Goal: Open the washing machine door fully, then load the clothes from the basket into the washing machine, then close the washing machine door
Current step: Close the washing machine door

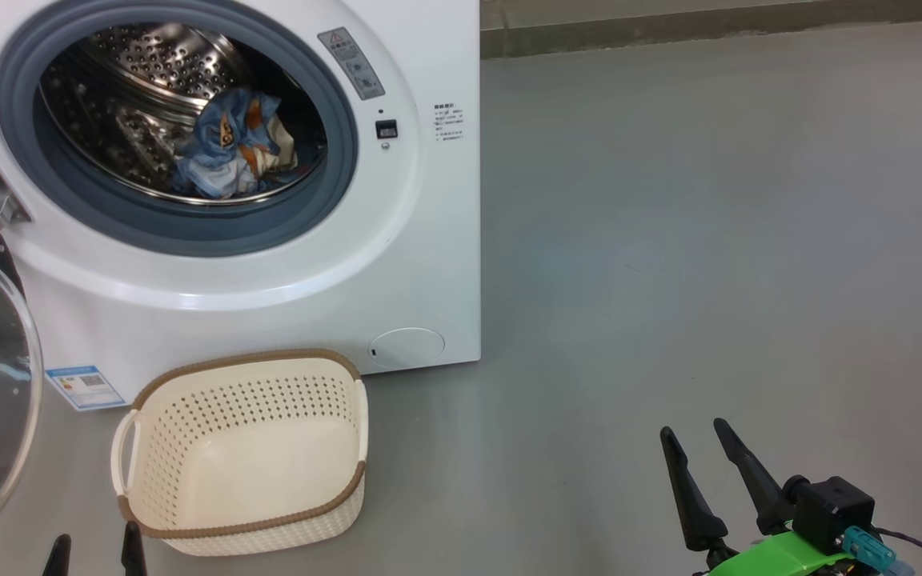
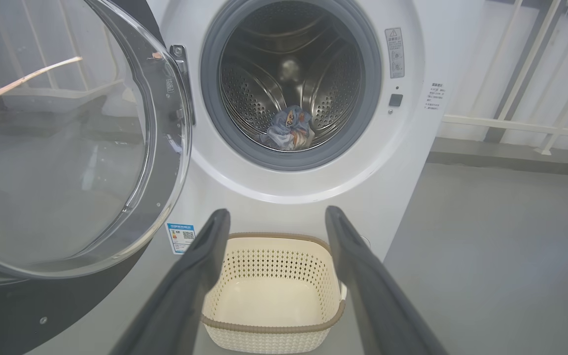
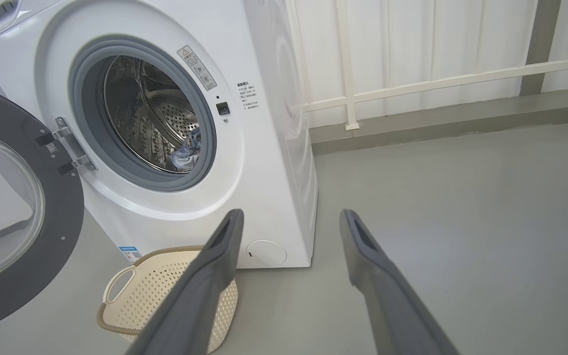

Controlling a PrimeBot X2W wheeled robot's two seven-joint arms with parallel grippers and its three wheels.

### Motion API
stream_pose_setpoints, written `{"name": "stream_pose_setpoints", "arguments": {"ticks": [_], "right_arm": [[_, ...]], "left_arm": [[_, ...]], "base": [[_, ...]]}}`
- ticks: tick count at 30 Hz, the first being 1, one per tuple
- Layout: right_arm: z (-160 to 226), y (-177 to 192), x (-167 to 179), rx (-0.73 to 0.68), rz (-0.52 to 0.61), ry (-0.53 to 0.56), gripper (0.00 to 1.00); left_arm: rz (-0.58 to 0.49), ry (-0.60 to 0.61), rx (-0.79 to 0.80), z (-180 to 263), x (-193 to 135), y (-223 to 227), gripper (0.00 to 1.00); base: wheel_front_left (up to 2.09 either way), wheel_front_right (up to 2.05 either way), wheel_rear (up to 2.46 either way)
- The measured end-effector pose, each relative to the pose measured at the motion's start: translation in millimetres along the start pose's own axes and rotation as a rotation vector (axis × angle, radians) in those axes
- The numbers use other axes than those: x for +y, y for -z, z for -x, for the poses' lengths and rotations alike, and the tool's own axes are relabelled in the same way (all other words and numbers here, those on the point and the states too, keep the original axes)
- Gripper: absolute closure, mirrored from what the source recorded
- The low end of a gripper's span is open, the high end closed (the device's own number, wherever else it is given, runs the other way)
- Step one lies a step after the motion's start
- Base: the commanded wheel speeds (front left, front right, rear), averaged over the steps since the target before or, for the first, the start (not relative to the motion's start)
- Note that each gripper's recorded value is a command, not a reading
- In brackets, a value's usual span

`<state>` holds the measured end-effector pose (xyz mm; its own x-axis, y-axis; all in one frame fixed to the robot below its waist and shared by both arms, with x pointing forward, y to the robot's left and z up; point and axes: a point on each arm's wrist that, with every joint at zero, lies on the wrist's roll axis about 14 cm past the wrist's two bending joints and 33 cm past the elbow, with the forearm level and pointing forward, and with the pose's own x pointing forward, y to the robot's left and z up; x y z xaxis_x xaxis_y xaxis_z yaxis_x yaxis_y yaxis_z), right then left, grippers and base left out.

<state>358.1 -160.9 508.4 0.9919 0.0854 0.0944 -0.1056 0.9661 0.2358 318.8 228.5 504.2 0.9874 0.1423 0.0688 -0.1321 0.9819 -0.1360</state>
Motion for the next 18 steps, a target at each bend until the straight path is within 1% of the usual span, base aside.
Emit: {"name": "stream_pose_setpoints", "arguments": {"ticks": [10, 18], "right_arm": [[-1.7, 0.2, 3.5, 0.0, -0.001, -0.011, 0.0], [-1.5, 13.4, 15.1, 0.04, -0.008, -0.046, 0.0]], "left_arm": [[0.002, -0.007, -0.003, 2.7, 1.6, -1.0, 0.0], [0.005, -0.067, -0.005, 14.1, 18.6, -1.8, 0.0]], "base": [[0.0, 0.0, 0.0], [0.0, 0.0, 0.0]]}}
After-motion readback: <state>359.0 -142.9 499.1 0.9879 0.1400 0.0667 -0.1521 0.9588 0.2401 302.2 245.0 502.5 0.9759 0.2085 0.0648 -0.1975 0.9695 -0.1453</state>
